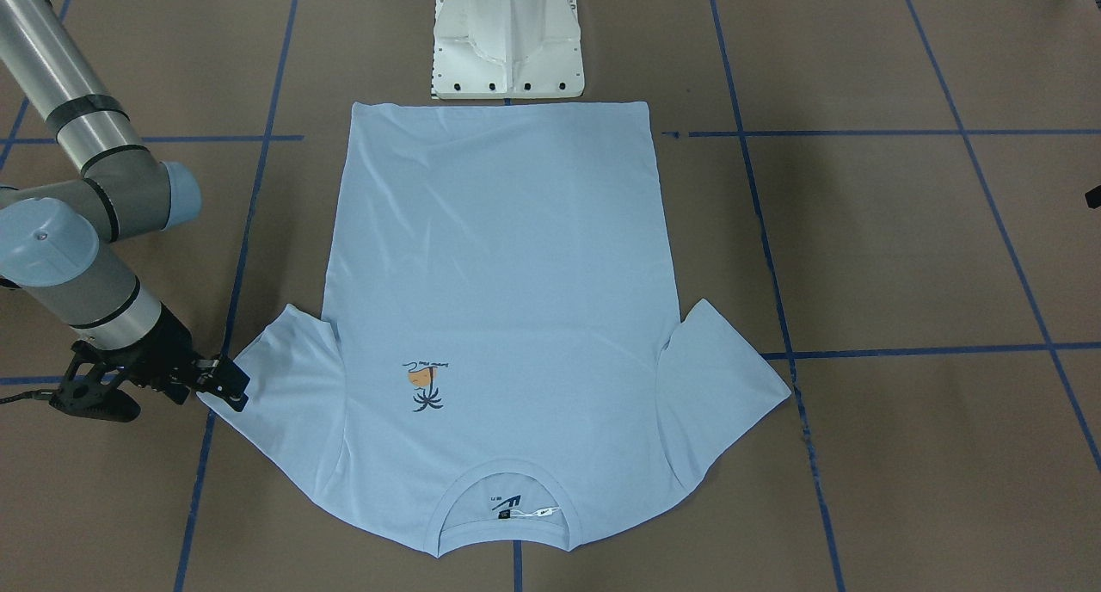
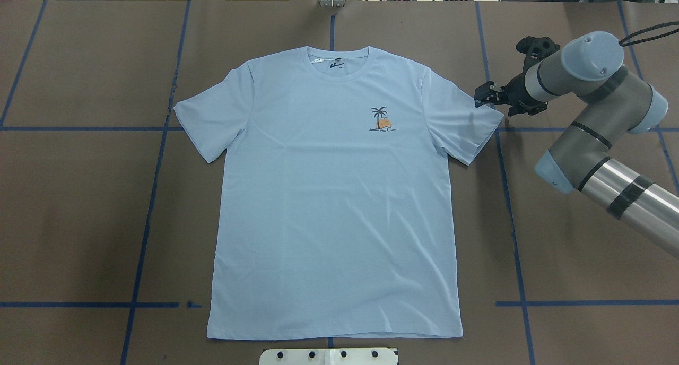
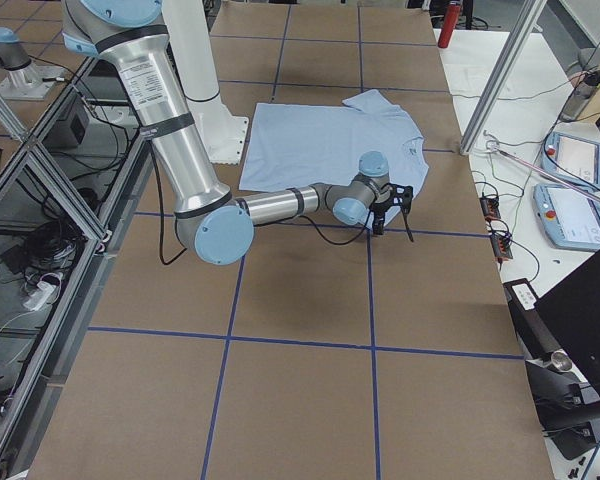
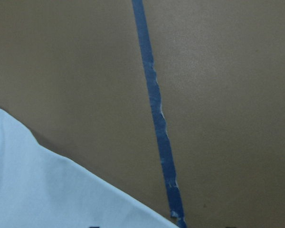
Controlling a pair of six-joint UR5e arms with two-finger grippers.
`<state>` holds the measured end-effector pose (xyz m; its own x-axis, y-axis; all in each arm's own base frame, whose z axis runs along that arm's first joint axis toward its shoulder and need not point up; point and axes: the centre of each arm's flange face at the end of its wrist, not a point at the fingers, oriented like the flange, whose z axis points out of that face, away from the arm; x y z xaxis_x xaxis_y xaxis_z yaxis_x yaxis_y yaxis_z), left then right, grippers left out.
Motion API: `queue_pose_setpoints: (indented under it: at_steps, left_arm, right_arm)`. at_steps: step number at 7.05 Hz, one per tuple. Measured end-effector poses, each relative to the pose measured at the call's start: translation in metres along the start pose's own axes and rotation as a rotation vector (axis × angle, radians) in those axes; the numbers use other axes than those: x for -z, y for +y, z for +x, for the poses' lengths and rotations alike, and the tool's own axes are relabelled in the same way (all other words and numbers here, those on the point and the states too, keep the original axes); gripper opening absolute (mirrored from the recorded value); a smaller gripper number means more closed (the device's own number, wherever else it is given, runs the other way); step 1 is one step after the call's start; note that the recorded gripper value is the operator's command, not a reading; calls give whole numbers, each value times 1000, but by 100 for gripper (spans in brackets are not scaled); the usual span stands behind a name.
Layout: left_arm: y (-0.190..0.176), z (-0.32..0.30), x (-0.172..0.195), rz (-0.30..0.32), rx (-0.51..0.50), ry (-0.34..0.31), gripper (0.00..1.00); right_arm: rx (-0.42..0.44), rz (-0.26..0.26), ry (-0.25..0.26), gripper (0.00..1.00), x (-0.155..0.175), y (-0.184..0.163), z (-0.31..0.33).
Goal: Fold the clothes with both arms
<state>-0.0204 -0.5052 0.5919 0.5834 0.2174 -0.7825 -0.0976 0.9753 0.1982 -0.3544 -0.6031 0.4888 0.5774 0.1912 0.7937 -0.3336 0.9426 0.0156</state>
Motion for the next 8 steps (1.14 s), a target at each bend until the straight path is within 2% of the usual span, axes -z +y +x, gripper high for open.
queue_pose_setpoints:
  at_steps: [1,4,6,8]
  left_arm:
    - [0,0,0,2,0,0,100]
    - [0,2,1,5,1,2,100]
    - [0,2,2,4,3,3,100]
    - [0,3,2,5,3,7,100]
  right_arm:
    - [-2,1,3,0,-1,1,3]
    - [-2,-17,-6,0,6,10,14]
    - [8,-42,-58,0,24,17,-8]
    - [-73,-50,-121,0,36,15,-83]
